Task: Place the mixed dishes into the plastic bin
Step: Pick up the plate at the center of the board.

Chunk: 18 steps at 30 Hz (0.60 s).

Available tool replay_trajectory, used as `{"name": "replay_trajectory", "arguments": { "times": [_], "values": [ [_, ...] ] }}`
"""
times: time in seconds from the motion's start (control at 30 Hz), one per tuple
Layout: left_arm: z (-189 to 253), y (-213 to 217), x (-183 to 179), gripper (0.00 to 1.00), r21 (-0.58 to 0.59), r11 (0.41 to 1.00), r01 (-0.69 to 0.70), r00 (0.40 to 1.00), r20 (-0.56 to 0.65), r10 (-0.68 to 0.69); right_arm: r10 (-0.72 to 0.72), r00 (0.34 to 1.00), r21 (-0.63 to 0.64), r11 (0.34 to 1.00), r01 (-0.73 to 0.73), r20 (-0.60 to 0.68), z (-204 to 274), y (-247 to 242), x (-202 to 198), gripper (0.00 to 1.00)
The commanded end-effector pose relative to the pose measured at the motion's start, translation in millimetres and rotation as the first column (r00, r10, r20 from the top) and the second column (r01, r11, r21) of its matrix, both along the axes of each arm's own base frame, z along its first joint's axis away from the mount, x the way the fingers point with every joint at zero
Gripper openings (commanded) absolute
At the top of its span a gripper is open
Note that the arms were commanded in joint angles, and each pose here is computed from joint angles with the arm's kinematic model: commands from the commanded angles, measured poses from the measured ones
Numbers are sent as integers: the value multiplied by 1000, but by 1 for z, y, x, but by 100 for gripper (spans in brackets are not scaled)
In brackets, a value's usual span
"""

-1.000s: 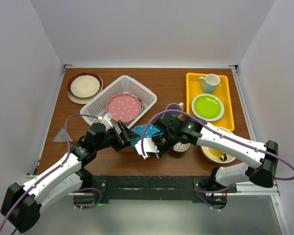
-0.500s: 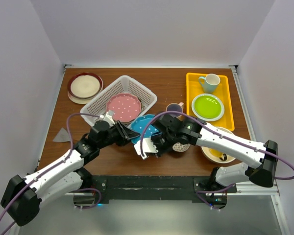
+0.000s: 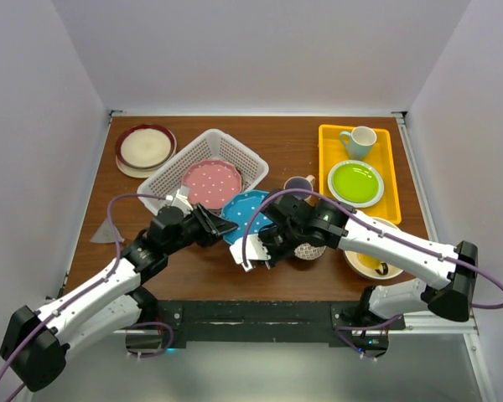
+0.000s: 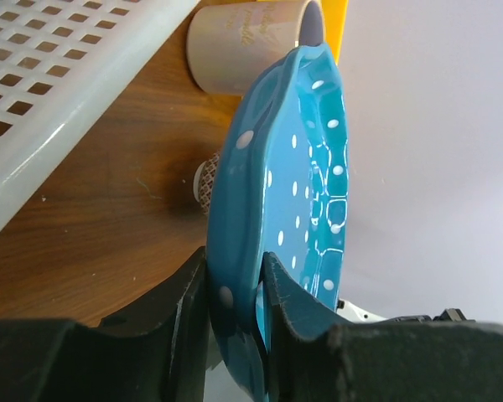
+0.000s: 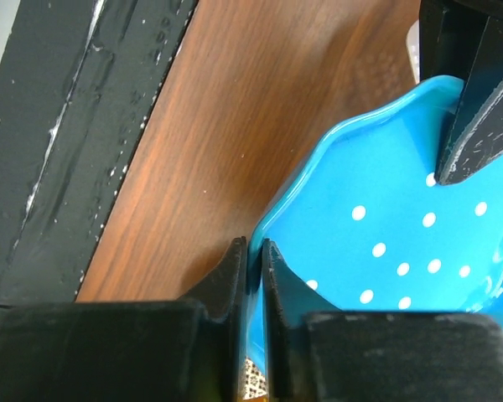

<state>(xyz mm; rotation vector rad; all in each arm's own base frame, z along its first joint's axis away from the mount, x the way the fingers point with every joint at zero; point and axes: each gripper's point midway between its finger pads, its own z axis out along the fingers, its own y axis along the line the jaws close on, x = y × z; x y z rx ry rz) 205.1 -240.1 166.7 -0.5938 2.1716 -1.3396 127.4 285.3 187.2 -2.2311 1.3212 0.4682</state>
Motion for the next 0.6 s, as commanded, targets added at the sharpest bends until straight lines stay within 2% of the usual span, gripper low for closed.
{"name": "replay_trajectory", "arguments": {
  "times": [0.0, 0.07, 0.3, 0.43, 0.57],
  "values": [
    [98, -12, -4, 0, -181, 979, 95, 955, 293, -39, 16, 999, 140, 990, -21, 38, 33, 17, 3, 21],
    [103, -10, -3, 0, -175, 981, 87, 951, 309, -29, 10, 999, 153, 988, -14, 31, 38, 16, 2, 31],
    [113, -5, 1, 0, -171, 984, 55, 942, 337, 6, -14, 1000, 186, 983, 10, 24, 50, 14, 5, 55],
    [116, -1, 4, 0, -161, 986, 33, 937, 349, 25, -17, 1000, 208, 978, 13, 16, 57, 10, 4, 66],
    [120, 3, 7, 0, -150, 989, 6, 930, 365, 50, -38, 999, 230, 973, 34, 12, 64, 4, 9, 72]
  ]
}}
